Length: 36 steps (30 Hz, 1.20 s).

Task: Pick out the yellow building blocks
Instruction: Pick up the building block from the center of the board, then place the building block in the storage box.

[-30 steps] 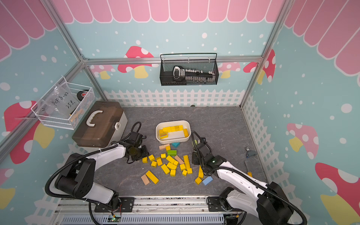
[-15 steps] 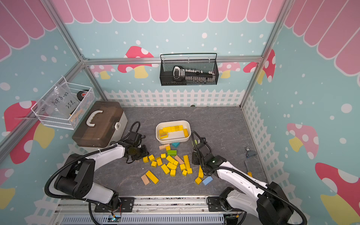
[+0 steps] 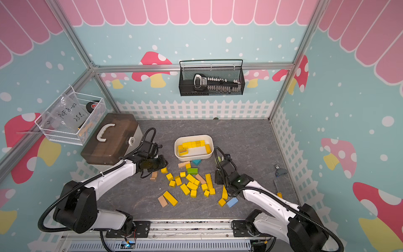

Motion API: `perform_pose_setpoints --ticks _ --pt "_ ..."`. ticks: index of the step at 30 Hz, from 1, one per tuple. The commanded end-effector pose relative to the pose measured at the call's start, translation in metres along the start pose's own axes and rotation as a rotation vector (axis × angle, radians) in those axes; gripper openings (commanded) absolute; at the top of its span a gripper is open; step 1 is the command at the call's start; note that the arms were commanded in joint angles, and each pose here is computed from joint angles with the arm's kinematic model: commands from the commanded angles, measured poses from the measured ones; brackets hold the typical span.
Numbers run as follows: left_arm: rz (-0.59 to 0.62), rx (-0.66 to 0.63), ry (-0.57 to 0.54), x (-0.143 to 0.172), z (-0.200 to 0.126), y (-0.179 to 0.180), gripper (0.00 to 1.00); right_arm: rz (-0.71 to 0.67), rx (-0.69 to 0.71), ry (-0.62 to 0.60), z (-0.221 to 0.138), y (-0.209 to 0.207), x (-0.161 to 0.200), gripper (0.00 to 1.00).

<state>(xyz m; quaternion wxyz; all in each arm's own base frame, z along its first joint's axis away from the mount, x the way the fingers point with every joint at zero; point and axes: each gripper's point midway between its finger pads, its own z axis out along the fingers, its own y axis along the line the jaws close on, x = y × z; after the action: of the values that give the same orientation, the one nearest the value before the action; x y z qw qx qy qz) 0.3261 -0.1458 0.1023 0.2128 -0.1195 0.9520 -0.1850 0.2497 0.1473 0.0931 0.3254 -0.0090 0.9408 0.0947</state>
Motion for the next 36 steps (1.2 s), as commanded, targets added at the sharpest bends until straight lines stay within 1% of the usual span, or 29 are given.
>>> perform_pose_setpoints --ticks 1,6,13,17,19,27,32,36 --pt "0.077 0.03 0.001 -0.013 -0.002 -0.03 0.27 0.023 0.009 -0.01 0.0 -0.004 -0.001 0.68" --pt "0.167 0.054 0.021 -0.027 0.007 -0.073 0.27 0.021 0.01 -0.004 0.001 -0.004 0.0 0.68" --pt "0.213 0.075 0.032 -0.054 0.032 -0.105 0.27 0.018 0.009 0.001 0.002 -0.003 0.0 0.68" --pt "0.249 0.041 0.056 -0.062 0.048 -0.11 0.27 0.021 0.01 0.0 0.002 -0.004 0.001 0.68" --pt "0.259 0.027 0.079 -0.061 0.057 -0.109 0.27 0.022 0.007 -0.004 0.001 -0.004 0.0 0.68" --pt "0.3 0.013 0.179 -0.045 0.092 -0.118 0.32 0.022 0.003 -0.007 0.001 -0.004 -0.001 0.68" --pt "0.287 0.002 0.192 -0.042 0.1 -0.117 0.33 0.024 0.0 -0.008 0.001 -0.004 -0.001 0.68" --pt "0.283 -0.004 0.186 -0.043 0.1 -0.116 0.36 0.028 -0.001 -0.01 0.001 -0.005 -0.001 0.68"
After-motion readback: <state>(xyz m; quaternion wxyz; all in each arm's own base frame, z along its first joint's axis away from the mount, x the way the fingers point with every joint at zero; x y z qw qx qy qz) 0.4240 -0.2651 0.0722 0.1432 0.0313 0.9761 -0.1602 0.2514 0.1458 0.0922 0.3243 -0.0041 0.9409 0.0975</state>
